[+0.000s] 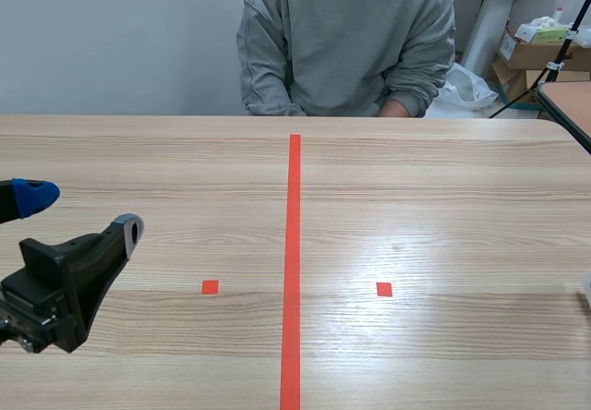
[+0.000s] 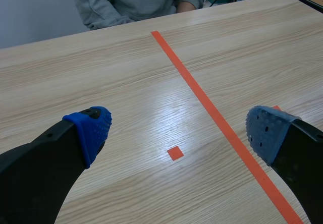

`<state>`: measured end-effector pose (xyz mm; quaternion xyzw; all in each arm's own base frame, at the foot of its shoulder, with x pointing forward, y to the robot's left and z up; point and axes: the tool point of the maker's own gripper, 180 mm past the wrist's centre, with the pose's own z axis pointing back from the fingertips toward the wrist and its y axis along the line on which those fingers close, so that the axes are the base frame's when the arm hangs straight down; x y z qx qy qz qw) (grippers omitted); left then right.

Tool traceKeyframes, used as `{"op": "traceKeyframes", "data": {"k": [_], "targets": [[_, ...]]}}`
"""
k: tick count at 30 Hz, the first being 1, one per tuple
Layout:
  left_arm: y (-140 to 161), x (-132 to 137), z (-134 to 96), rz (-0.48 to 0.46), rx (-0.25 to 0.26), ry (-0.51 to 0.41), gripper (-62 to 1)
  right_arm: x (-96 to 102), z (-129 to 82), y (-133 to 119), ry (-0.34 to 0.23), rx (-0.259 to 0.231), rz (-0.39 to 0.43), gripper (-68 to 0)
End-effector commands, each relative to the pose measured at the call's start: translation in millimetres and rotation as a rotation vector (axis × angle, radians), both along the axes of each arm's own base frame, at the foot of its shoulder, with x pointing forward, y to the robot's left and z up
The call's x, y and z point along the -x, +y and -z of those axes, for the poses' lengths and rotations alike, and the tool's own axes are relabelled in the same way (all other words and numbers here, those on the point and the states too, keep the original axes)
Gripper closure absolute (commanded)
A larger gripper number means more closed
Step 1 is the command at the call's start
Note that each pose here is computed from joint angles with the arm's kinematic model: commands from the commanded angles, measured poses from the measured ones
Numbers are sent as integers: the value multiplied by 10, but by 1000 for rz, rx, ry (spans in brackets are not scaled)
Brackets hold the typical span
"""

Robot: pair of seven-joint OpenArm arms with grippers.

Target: Do the leaf sorting experiment

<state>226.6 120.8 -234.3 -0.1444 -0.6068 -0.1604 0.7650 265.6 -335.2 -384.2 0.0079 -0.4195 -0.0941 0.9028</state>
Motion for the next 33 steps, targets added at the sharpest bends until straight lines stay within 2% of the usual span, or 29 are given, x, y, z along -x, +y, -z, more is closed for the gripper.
{"op": "traceKeyframes", "data": {"k": [1,4,6,9,13,16,23,29,33], "targets": [[-31,-17,-82,1,19,-27,-572,-38,-82,-45,-25,13,-2,-119],[-31,-17,-82,1,19,-27,-572,-39,-82,-45,-25,13,-2,-144],[-31,-17,-82,1,19,-27,-572,-39,-82,-45,-25,13,-2,-184],[-31,-17,-82,1,19,-27,-572,-39,-82,-45,-25,13,-1,-305],[-31,-17,-82,1,19,-27,-572,-40,-83,-44,-26,12,-2,-507],[-31,-17,-82,1,19,-27,-572,-41,-84,-44,-27,13,-2,-601],[-31,-17,-82,1,19,-26,-572,-65,-116,-42,-49,9,-2,-611],[-31,-16,-80,1,19,-26,-572,-95,-215,61,-48,-42,-85,-611],[-31,-16,-80,1,19,-26,-572,-155,-393,148,-68,-62,-175,-611]]}}
